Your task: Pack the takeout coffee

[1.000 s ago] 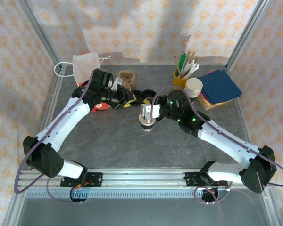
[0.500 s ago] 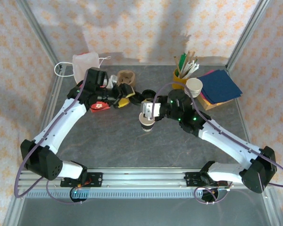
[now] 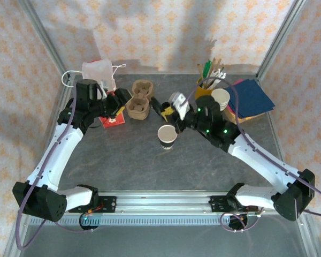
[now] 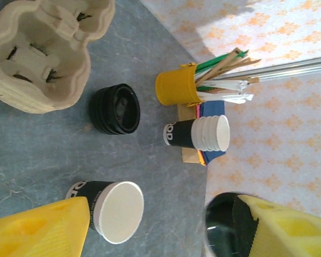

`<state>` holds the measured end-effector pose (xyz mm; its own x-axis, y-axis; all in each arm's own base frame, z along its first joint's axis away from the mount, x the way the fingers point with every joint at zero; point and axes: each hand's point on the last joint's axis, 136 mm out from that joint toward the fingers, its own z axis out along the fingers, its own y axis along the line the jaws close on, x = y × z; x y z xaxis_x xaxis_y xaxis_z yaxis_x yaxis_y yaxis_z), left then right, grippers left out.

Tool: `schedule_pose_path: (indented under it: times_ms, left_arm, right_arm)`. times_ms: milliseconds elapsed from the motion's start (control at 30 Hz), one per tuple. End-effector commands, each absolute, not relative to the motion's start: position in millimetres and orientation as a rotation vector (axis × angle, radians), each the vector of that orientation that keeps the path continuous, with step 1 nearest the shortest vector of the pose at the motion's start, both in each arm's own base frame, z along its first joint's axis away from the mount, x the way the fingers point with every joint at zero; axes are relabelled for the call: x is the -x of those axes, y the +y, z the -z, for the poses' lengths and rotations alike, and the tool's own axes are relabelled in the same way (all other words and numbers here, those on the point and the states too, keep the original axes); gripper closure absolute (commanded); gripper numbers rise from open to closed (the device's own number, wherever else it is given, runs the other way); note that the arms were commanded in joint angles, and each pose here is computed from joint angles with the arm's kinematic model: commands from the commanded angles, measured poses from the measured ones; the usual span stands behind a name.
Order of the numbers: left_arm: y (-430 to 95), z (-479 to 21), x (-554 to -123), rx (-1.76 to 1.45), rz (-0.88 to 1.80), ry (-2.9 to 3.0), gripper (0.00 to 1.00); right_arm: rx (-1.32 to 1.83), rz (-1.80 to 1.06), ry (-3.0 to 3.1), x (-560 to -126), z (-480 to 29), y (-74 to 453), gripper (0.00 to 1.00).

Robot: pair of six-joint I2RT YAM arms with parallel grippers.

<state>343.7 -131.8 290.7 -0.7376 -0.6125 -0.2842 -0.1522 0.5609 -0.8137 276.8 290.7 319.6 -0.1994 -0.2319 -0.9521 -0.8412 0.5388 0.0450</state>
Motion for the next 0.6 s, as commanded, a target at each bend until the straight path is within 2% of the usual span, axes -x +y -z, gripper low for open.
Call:
schedule_pose_path:
  times_ms: [0,333,567]
  left_arm:
    - [-127,-281,-348,0.571,1.042,2.221,0.28]
    - [-153,-246,-345,0.525,0.982,2.309,0.31]
    - [-170,-234,-346,0.541,1.013,2.333,0.33]
  right_arm:
    - [0.532,-1.109,2.027,-283,-316,286,1.0]
    - [-0.029,-1.589,2.339,-280,-263,260,1.0]
    - [-0.193,-1.538,2.45,-276,-217,249,1.0]
